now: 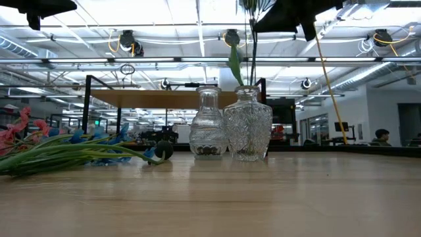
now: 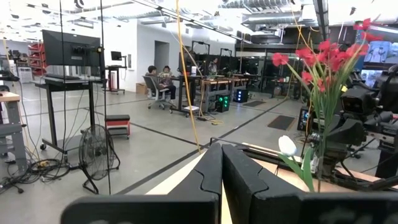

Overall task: Pick and place flowers into a vace then onto a shelf
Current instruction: Put the red flowers into the right transparent vase

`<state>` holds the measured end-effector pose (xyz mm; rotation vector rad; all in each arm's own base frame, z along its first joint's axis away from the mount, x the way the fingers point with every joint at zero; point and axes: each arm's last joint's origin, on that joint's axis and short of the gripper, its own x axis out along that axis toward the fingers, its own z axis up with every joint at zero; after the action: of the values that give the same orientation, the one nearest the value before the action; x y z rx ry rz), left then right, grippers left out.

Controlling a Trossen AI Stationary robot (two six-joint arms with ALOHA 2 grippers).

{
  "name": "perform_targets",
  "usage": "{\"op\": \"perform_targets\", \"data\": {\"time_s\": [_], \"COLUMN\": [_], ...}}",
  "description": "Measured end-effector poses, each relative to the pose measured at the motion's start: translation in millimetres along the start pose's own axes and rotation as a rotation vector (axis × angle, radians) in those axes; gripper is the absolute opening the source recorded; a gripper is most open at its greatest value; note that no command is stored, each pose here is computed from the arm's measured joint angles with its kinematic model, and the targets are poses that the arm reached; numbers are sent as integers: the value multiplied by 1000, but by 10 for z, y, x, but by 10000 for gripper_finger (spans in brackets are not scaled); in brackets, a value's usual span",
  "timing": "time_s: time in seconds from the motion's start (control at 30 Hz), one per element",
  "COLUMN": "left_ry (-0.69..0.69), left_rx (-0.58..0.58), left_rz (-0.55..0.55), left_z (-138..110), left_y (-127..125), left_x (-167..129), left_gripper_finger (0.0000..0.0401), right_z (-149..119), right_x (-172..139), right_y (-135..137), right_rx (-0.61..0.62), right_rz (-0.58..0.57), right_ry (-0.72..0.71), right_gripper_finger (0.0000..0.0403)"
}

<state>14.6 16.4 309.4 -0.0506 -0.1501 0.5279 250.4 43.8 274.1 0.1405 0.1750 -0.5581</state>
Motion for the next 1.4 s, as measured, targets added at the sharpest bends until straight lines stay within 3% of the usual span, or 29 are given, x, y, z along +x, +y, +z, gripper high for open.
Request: {"op": "perform_targets", "data": {"time_s": [0.4,0.7,1.0,1.2,1.4], "left_ry": [0,0,0,1,0], "left_rx": [0,0,0,1,0], "left_rz": [0,0,0,-9,-9], "left_z": [1,0,0,0,1], "left_y": [0,0,0,-3,-2], "left_x": [0,0,0,0,0], "left_gripper_finger": [10,10,10,10,10], "right_z": [-154,-419,-690,-870,-932], "right_x": [95,263,353,343,311], "right_y": [67,162,181,147,132], "right_rx": [-47,-116,-101,-69,-78], "right_rz": [37,13,7,3,41], "right_ry": [72,147,224,232,163], "right_gripper_finger": [0,0,2,29,92]}}
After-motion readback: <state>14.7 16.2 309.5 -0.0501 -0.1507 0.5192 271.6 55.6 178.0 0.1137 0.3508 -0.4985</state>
